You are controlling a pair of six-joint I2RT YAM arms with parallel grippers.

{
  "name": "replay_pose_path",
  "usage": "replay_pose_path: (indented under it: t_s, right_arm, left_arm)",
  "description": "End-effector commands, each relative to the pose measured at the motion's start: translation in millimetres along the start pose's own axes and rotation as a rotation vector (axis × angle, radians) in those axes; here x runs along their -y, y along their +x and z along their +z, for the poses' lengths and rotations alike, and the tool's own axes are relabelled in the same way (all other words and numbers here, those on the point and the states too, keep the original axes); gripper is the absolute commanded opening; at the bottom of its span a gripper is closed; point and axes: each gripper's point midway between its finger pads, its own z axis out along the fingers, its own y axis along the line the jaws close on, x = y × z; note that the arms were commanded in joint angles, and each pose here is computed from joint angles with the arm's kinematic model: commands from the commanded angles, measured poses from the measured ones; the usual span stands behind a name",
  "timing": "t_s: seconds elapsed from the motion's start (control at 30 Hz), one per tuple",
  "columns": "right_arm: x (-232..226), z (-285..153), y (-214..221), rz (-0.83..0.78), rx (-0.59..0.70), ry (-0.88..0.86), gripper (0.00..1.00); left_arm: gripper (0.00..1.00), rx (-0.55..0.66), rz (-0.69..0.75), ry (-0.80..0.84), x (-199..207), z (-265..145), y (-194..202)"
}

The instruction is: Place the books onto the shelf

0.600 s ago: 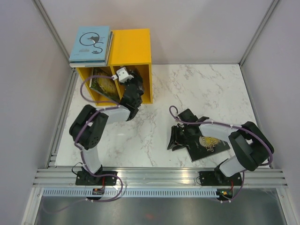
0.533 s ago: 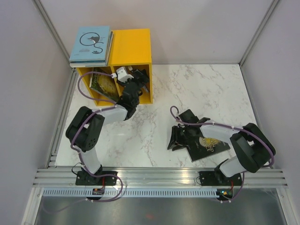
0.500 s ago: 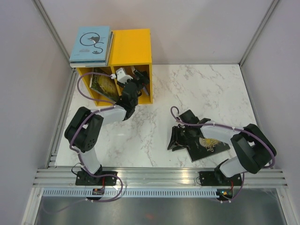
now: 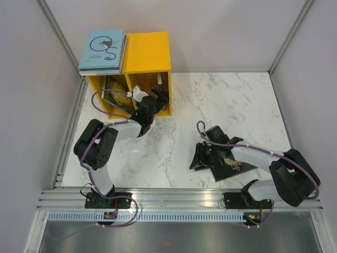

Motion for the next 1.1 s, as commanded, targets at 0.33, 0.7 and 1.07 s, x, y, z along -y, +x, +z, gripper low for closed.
replay_pose_path:
  t_s: [0.33, 0.7, 1.07]
  right_arm:
    - [-10.3, -1.8, -10.9, -0.016, 0.031, -0.026, 0.40]
    - [-14.5, -4.5, -8.7, -0.035, 0.034, -0.050, 0.40]
    - [6.6, -99.7, -69.7, -0.032, 0.398, 0.229, 0.39]
  left_arm:
    - [1.00, -0.229, -0.214, -0.031, 5.3, -63.9, 43.5]
    - [1.00, -0.155, -0.214, -0.081, 14.7, -111.2, 37.3]
    - [1.00, -0.415, 0.311, 0.055, 69.7, -138.3, 120.8]
